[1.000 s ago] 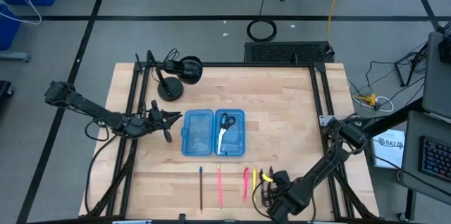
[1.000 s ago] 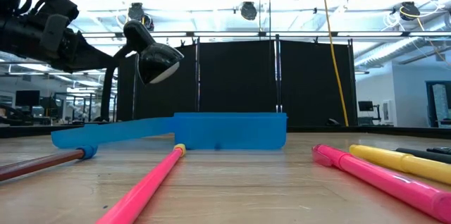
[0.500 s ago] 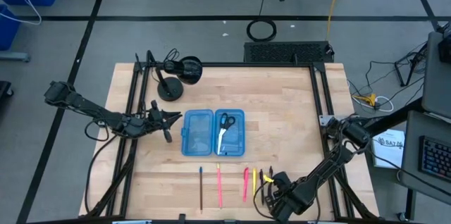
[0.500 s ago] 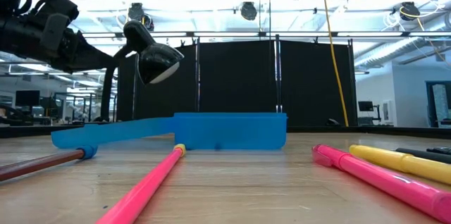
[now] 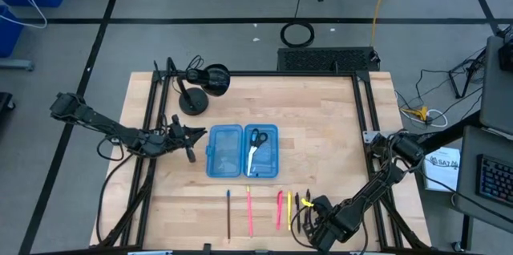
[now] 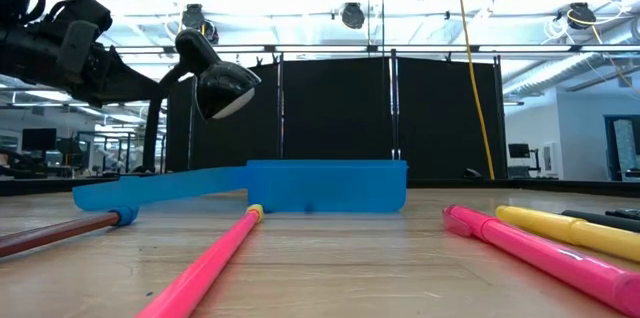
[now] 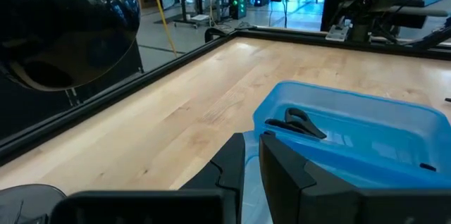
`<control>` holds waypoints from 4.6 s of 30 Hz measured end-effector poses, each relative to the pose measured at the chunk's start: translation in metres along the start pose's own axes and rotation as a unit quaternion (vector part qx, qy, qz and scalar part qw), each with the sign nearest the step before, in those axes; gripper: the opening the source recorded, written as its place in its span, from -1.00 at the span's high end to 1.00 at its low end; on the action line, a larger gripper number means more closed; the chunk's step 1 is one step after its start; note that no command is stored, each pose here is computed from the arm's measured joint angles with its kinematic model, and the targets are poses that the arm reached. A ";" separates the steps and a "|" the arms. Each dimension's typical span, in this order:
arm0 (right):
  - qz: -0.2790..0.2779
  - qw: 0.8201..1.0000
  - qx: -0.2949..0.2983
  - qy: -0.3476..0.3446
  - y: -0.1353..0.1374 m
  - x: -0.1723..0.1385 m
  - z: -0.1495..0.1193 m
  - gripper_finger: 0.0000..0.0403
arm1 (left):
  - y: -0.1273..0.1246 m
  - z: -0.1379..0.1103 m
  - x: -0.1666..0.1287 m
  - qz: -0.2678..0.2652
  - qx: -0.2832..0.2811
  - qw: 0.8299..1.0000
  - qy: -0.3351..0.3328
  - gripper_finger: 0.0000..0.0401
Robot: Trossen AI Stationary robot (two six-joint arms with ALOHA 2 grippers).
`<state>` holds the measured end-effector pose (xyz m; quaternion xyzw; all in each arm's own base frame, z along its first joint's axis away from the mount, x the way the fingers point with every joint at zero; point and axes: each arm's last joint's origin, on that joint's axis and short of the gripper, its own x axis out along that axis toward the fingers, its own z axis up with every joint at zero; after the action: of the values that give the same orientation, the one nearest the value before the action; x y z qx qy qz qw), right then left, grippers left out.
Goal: Pick & place school supplies into a supply box
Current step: Put the black pen into the blue box, then put the brown pencil into the blue box
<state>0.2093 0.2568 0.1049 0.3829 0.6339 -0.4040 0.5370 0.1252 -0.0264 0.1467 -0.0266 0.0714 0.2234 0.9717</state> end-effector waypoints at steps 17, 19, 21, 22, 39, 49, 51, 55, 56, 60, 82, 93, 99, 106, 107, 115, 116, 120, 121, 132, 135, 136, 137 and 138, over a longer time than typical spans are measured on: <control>0.172 0.976 -0.013 -0.133 -0.026 -0.089 0.013 0.88 | -0.002 -0.001 0.000 -0.035 0.013 0.999 0.007 0.76; 0.193 0.968 -0.013 -0.163 -0.029 -0.096 0.017 0.88 | -0.002 -0.001 0.000 -0.042 0.013 0.999 0.008 0.76; 0.230 0.951 -0.002 -0.206 -0.027 -0.105 0.021 0.88 | -0.003 -0.001 0.000 -0.044 0.013 0.999 0.008 0.76; 0.242 0.942 0.003 -0.232 -0.026 -0.107 0.025 0.88 | -0.003 -0.001 0.000 -0.043 0.012 0.999 0.008 0.76; 0.359 0.882 -0.057 -0.300 0.037 -0.154 0.158 0.88 | -0.003 0.000 0.000 -0.043 0.010 0.999 0.007 0.76; 0.337 0.909 -0.038 -0.241 0.027 -0.149 0.255 0.88 | -0.002 -0.001 0.000 -0.043 0.011 0.999 0.008 0.76; 0.334 0.914 -0.035 -0.226 0.029 -0.141 0.264 0.88 | -0.002 -0.001 0.000 -0.042 0.014 0.999 0.011 0.76; 0.320 0.926 -0.035 -0.199 0.039 -0.119 0.273 0.88 | -0.002 -0.003 0.000 -0.042 0.022 0.999 0.016 0.76; 0.316 0.928 -0.034 -0.194 0.042 -0.113 0.274 0.88 | -0.002 -0.003 0.000 -0.042 0.023 0.999 0.017 0.76; 0.320 0.933 -0.026 -0.163 0.051 -0.094 0.279 0.88 | -0.002 -0.004 0.000 -0.041 0.027 0.999 0.021 0.76; 0.296 0.947 0.004 -0.125 0.052 -0.072 0.292 0.77 | -0.002 -0.004 0.000 -0.041 0.020 0.999 0.021 0.76; 0.296 0.946 -0.010 -0.130 0.052 -0.072 0.292 0.65 | -0.001 -0.006 0.000 -0.039 0.013 0.999 0.030 0.76; 0.296 0.946 -0.007 -0.128 0.052 -0.072 0.292 0.53 | -0.001 -0.007 0.000 -0.038 0.017 0.999 0.034 0.76; 0.320 0.935 -0.028 -0.148 0.047 -0.092 0.292 0.40 | -0.001 -0.008 0.000 -0.037 0.020 0.998 0.038 0.76; 0.327 0.932 -0.032 -0.153 0.046 -0.098 0.291 0.38 | -0.001 -0.008 0.000 -0.037 0.019 0.998 0.038 0.76; 0.424 0.853 -0.124 -0.279 0.019 -0.187 0.252 0.40 | -0.003 -0.011 -0.001 -0.079 0.025 0.995 0.060 0.76; 0.429 0.839 -0.140 -0.303 0.013 -0.199 0.243 0.41 | -0.003 -0.011 -0.001 -0.081 0.026 0.995 0.060 0.76; 0.424 0.788 -0.207 -0.396 -0.013 -0.235 0.199 0.45 | -0.003 -0.011 -0.001 -0.081 0.025 0.995 0.060 0.76; 0.420 0.777 -0.214 -0.417 -0.020 -0.242 0.187 0.47 | -0.003 -0.011 -0.001 -0.081 0.026 0.995 0.060 0.76; 0.323 0.769 -0.230 -0.501 -0.071 -0.169 0.125 0.72 | -0.003 -0.013 -0.001 -0.091 0.013 0.993 0.070 0.76; 0.298 0.775 -0.253 -0.497 -0.080 -0.139 0.127 0.92 | -0.003 -0.013 -0.001 -0.091 0.008 0.993 0.070 0.76; 0.292 0.773 -0.260 -0.499 -0.083 -0.130 0.128 0.96 | -0.003 -0.013 -0.001 -0.091 0.010 0.993 0.070 0.76; 0.290 0.772 -0.263 -0.501 -0.085 -0.120 0.130 0.97 | -0.003 -0.013 -0.001 -0.091 0.012 0.993 0.070 0.76; 0.289 0.771 -0.263 -0.503 -0.087 -0.110 0.133 0.97 | -0.003 -0.013 -0.001 -0.090 0.014 0.993 0.070 0.76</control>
<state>0.1930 0.0951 0.2100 0.1342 0.2142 -0.1819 0.9503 0.1239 -0.0307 0.1343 -0.0344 0.1394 0.1319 0.9808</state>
